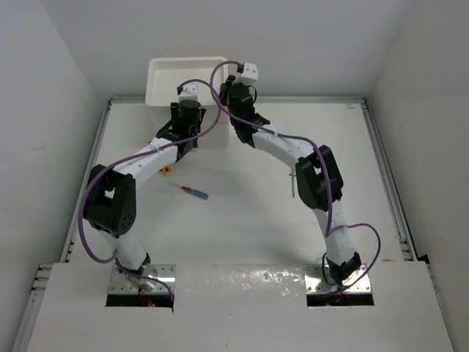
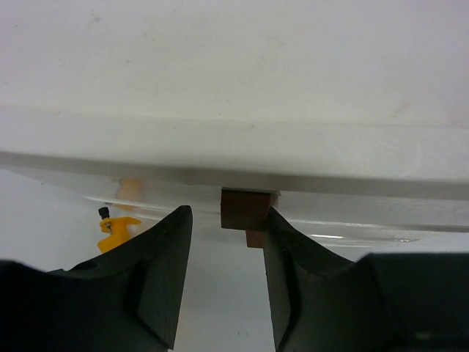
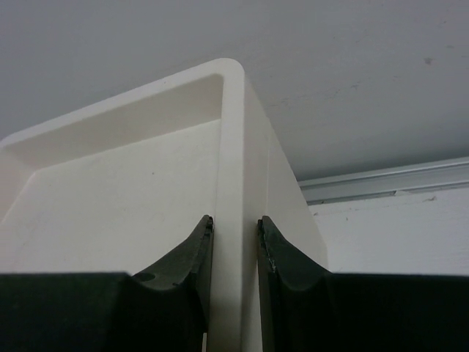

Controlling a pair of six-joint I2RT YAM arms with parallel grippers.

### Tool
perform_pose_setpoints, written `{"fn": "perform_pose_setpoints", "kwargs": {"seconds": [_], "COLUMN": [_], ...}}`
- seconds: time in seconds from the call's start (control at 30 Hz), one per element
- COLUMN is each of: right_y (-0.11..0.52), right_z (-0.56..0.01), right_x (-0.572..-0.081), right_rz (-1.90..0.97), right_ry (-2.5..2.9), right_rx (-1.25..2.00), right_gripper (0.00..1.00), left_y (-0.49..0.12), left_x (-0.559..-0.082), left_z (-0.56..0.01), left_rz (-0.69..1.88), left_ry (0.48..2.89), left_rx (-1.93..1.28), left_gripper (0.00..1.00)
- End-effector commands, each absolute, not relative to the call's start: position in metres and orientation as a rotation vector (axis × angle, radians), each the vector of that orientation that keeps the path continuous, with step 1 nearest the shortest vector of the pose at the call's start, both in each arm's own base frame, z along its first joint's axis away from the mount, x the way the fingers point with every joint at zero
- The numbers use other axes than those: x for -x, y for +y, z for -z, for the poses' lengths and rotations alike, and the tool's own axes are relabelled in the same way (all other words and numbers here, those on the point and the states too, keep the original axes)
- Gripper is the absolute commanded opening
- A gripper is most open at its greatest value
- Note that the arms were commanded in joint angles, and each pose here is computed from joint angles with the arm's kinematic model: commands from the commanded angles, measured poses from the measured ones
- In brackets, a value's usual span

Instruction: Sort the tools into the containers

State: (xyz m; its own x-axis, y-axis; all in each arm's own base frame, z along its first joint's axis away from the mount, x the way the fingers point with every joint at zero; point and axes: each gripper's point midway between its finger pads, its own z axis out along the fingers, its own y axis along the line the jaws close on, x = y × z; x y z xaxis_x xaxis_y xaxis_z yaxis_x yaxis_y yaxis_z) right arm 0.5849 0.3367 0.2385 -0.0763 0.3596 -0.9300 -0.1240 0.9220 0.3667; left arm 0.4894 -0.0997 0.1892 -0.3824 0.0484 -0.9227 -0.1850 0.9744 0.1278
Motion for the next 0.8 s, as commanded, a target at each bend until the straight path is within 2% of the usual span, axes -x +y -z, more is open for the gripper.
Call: {"fn": "perform_pose_setpoints", "kwargs": {"seconds": [0.0, 0.27, 0.37, 0.4, 0.53, 0.63, 0.67, 0.7, 0.73, 0.77], "right_y": [0.405, 0.41, 0.411, 0.411, 0.41, 0.41, 0.409, 0.409, 0.409, 0.409], "right_z": [-0.199, -0.208, -0.201, -0.201, -0.195, -0.193, -0.192, -0.192, -0.192, -0.192], "right_x": [-0.53, -0.533, -0.532, -0.533, -0.533, -0.533, -0.533, -0.533, -0.533, -0.533], "right_rz": [-0.581, -0.61, -0.607, -0.605, -0.589, -0.579, -0.574, -0.572, -0.572, -0.568], "right_ry": [1.771, 1.758, 1.771, 1.77, 1.782, 1.786, 1.787, 1.786, 1.785, 1.785], "right_rx": [-0.097, -0.111, -0.103, -0.105, -0.098, -0.084, -0.082, -0.08, -0.076, -0.071], "right_gripper": [0.0, 0.0, 0.0, 0.0, 0.0, 0.0, 0.0, 0.0, 0.0, 0.0], "left_y": [-0.08, -0.076, -0.093, -0.097, -0.094, -0.088, -0.086, -0.081, -0.079, -0.078], "left_x": [-0.521, -0.539, -0.538, -0.538, -0.537, -0.535, -0.534, -0.534, -0.534, -0.534], "left_z": [-0.26, -0.248, -0.257, -0.259, -0.264, -0.27, -0.272, -0.275, -0.278, -0.279], "left_rz": [-0.195, -0.03, 0.052, 0.071, 0.044, 0.012, -0.001, -0.027, -0.041, -0.049], "left_ry": [1.724, 1.761, 1.731, 1.726, 1.715, 1.703, 1.699, 1.693, 1.69, 1.688], "left_rx": [0.249, 0.218, 0.136, 0.113, 0.095, 0.094, 0.103, 0.111, 0.111, 0.112], "left_gripper": [0.41, 0.37, 0.23, 0.15, 0.12, 0.15, 0.3, 0.4, 0.46, 0.48]}}
